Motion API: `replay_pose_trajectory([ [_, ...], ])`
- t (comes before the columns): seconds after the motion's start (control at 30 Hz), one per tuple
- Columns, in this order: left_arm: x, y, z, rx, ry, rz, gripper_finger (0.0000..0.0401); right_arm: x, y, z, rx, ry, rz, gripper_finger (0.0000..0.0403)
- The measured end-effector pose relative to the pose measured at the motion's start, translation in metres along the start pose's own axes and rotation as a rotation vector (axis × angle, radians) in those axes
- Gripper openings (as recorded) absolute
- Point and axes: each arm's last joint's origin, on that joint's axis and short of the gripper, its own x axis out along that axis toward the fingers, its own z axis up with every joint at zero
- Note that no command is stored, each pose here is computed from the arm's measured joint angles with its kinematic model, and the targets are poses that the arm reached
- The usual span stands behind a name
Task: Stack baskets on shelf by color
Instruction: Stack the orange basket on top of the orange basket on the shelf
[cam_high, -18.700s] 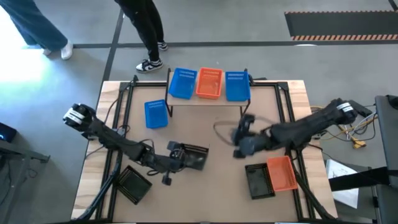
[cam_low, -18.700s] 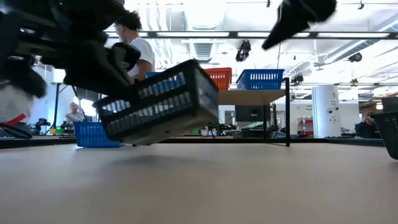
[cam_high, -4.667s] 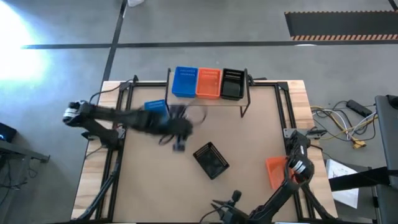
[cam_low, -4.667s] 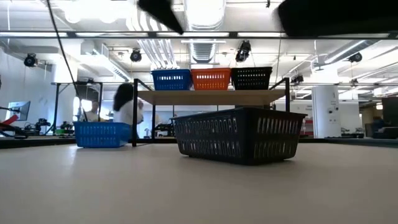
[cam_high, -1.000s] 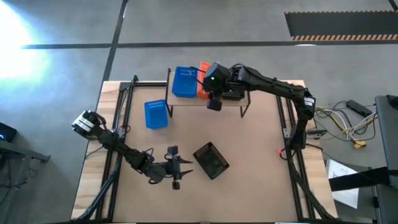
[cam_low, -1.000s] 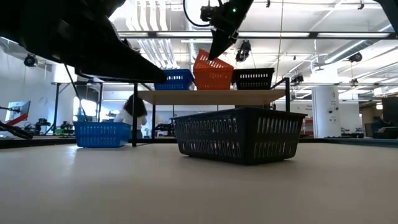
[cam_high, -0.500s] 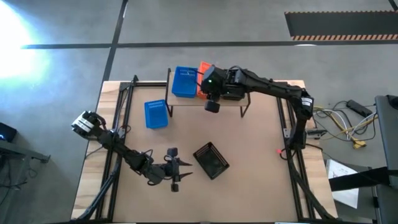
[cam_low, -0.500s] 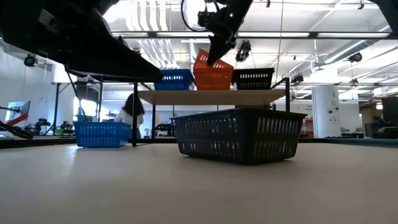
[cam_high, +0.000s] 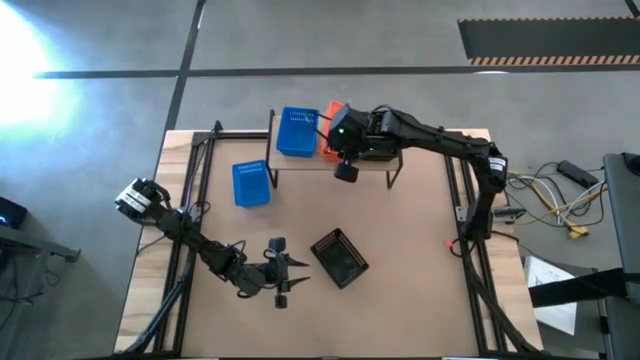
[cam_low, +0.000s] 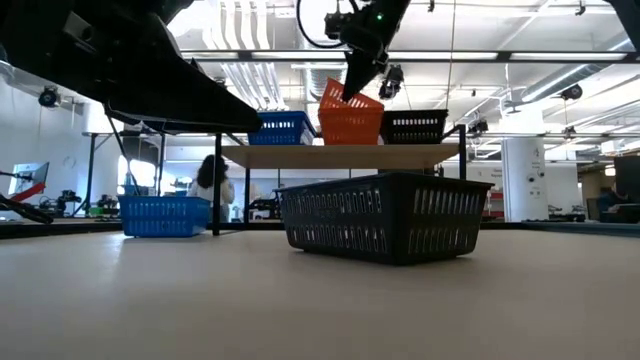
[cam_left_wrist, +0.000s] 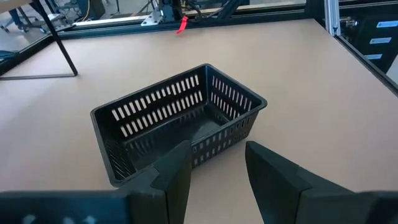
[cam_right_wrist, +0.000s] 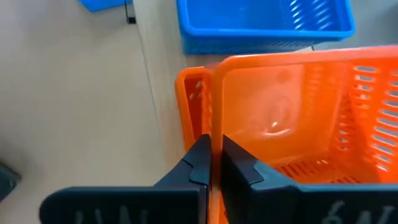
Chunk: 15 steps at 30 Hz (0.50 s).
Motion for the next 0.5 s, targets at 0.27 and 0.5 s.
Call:
replay_pose_trajectory([
  [0.27,0.0000,0.0000,0.0000,0.000,0.000,0.000,0.0136,0.0024,0.0014,-0.0048,-0.017,0.033,0.095,0.0021],
  [0.5,0.0000,0.0000,-0.0001,0.000,0.000,0.000,0.0136,0.0008,0.0010,-0.0038,-0.011,0.021,0.085,0.0033],
])
